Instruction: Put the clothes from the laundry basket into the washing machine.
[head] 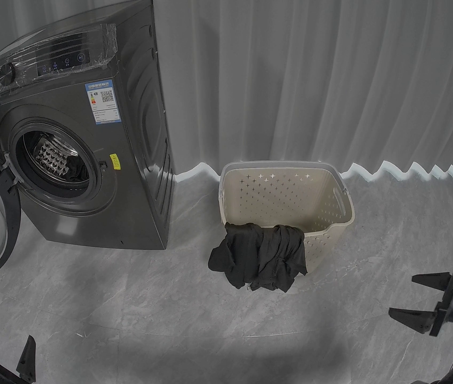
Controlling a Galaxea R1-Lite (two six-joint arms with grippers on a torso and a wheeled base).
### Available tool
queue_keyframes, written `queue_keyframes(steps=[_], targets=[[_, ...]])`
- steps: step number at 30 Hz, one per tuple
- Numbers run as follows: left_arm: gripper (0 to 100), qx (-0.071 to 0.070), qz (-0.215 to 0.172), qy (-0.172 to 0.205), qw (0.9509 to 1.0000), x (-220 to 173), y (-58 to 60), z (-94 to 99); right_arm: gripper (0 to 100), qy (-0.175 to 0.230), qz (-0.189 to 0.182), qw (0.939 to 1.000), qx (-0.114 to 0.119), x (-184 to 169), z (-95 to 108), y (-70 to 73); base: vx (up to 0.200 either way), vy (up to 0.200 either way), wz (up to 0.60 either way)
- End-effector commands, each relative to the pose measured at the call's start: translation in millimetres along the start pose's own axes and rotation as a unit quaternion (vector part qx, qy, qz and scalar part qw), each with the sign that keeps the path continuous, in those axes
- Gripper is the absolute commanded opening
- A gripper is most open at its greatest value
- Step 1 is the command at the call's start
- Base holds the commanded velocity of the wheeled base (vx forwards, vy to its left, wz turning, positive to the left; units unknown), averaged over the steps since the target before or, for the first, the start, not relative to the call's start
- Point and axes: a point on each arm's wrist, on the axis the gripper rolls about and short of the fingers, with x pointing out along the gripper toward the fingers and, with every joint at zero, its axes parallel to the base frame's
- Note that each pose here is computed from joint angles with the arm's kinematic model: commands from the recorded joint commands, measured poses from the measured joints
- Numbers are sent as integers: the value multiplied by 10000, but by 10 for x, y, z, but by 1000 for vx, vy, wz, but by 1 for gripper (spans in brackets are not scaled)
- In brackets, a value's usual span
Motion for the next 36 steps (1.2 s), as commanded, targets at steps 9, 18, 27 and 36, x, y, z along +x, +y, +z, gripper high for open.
queue_keyframes(steps=[9, 18, 27, 36], targets=[[100, -5, -2, 10, 10000, 1, 0, -48, 100, 1286, 487, 9836, 1167, 1456, -145, 39, 89, 0, 0], [100, -13, -10, 10, 10000, 1, 0, -48, 100, 1189, 35, 9870, 1084, 1790, -212, 1, 111, 0, 0], [100, -5, -2, 10, 10000, 1, 0, -48, 100, 736, -73, 9921, 1016, 2060, -315, -66, 89, 0, 0], [100, -5, -2, 2, 10000, 1, 0, -47, 100, 591, -273, 9930, 982, 2303, -390, -120, 0, 0, 0]])
